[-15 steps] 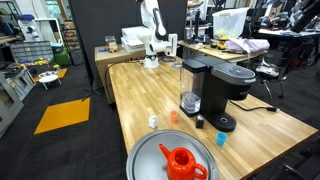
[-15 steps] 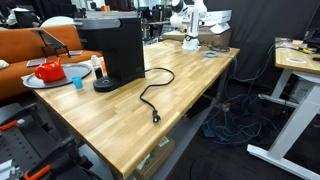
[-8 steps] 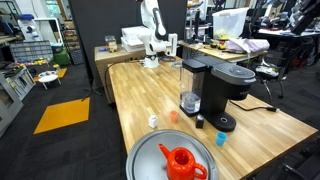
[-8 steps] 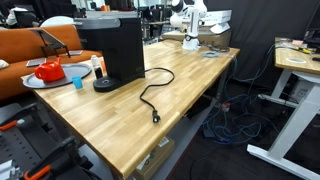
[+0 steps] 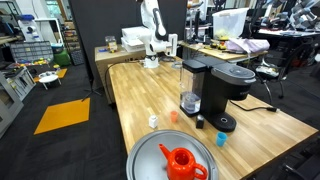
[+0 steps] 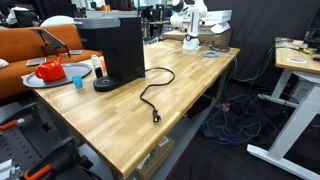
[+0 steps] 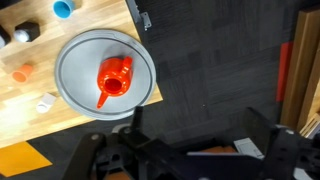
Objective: Move the tea pot to the left
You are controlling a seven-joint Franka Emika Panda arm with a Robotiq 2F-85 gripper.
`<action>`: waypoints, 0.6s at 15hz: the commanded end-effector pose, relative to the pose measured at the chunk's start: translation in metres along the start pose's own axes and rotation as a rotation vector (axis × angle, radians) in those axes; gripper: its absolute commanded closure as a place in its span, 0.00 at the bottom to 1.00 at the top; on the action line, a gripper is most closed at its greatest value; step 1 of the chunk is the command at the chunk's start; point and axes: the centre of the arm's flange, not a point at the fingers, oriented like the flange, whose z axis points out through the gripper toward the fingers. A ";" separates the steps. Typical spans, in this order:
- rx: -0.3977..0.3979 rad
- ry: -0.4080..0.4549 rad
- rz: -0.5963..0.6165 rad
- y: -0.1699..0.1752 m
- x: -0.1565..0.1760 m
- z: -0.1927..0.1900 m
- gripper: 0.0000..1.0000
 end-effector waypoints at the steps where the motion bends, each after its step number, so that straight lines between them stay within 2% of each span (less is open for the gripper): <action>1: 0.047 -0.012 -0.028 -0.006 0.009 0.027 0.00; 6: 0.047 -0.063 -0.002 0.006 0.022 0.058 0.00; 7: 0.044 -0.065 -0.009 0.001 0.012 0.052 0.00; 9: 0.048 -0.074 -0.004 0.004 0.015 0.060 0.00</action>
